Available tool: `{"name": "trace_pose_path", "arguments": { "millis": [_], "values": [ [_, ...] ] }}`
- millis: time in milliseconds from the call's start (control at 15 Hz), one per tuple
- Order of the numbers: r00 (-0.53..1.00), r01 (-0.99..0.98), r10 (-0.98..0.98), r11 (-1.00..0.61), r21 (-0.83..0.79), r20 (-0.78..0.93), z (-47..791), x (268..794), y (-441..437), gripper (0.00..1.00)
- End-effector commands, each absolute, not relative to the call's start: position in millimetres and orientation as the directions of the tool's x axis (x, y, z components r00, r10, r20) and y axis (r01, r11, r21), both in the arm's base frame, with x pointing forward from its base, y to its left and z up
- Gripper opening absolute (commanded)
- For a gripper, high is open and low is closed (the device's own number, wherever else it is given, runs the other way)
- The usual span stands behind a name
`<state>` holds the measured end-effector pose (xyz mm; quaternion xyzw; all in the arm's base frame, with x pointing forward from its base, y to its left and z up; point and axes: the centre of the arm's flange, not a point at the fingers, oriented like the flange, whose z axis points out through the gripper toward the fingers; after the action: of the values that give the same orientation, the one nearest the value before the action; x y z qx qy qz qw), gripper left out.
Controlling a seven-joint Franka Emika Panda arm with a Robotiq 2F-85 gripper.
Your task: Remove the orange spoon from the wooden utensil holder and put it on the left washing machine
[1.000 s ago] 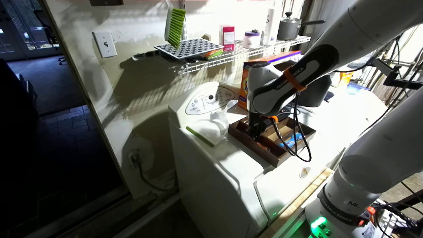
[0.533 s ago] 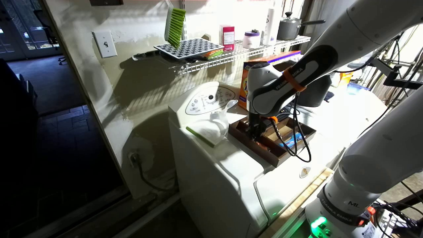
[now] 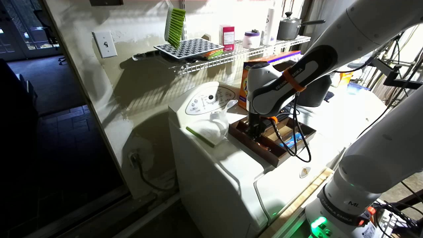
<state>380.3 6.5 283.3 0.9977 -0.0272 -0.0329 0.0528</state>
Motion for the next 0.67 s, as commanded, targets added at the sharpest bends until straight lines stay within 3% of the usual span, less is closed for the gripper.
{"name": "trace_pose_path", "arguments": {
  "millis": [0, 600],
  "values": [
    [0.997, -0.042, -0.048, -0.993, 0.106, -0.052, 282.3, 382.5, 9.4, 0.03],
    [0.998, -0.056, -0.055, -0.992, 0.113, 0.01, 319.6, 381.5, 3.4, 0.03]
  ]
}}
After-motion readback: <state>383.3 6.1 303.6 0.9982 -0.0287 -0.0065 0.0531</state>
